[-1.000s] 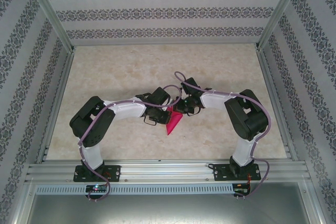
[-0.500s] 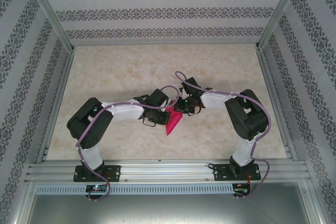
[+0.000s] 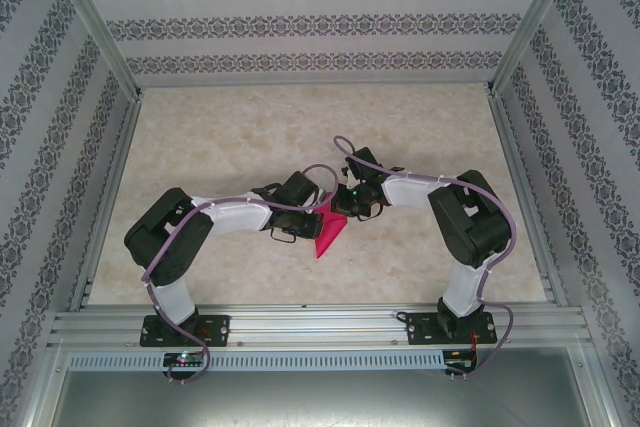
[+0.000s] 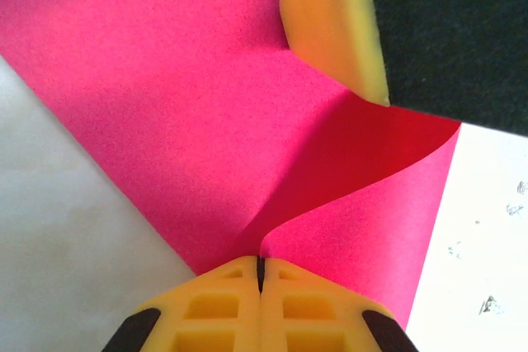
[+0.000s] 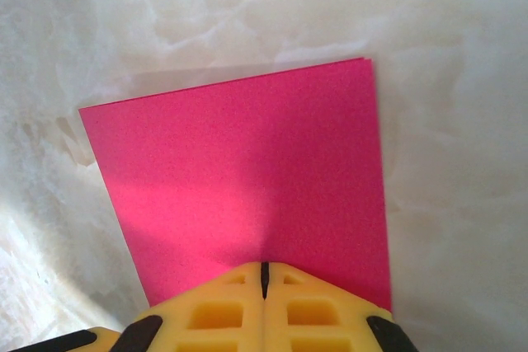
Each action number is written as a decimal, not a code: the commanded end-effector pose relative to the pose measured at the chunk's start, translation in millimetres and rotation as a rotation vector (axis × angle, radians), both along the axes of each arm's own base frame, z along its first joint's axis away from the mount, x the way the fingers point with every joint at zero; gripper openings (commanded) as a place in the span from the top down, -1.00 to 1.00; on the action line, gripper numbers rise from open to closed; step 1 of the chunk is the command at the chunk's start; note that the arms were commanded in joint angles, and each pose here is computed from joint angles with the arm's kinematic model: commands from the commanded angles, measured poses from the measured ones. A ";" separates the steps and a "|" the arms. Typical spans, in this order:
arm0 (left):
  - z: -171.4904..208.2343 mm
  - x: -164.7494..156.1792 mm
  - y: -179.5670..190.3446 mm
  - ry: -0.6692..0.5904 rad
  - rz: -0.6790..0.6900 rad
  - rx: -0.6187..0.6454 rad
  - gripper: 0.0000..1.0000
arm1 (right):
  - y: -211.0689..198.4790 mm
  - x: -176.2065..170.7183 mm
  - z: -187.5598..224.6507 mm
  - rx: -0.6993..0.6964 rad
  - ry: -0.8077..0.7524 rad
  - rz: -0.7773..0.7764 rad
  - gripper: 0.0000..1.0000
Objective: Fold a paper plane with a square sheet of paper (pick it up from the middle)
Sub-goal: Third fold the triangle at the center of the table.
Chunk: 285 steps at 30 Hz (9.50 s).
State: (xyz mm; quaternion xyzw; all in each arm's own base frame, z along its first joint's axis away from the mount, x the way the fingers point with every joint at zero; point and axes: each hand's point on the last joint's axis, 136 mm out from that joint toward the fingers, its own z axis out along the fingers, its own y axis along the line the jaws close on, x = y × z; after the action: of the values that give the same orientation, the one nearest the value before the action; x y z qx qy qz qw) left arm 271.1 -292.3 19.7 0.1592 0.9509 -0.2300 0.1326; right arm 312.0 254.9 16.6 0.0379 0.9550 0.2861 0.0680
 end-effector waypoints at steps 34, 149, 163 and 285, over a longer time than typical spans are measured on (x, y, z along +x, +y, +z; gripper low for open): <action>-21.1 -14.8 31.1 0.042 0.096 0.146 0.98 | 0.5 -4.7 -7.1 -0.006 0.007 -0.011 1.00; -32.4 -26.2 41.0 0.052 0.046 0.184 1.00 | -6.7 -85.3 63.9 0.179 -0.225 -0.112 0.98; -31.0 -19.3 27.8 0.065 0.001 0.176 1.00 | 41.9 -69.1 48.2 0.268 -0.142 -0.061 1.00; 5.3 0.1 27.6 -0.054 -0.033 0.203 1.00 | -10.5 0.1 -25.4 -0.008 0.040 0.067 1.00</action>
State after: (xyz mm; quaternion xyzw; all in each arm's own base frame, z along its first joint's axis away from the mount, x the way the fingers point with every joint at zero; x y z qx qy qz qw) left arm 276.5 -274.5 19.8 0.1797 0.9602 -0.1599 0.1420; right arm 332.8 257.2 16.0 0.0137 0.9405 0.3311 0.0756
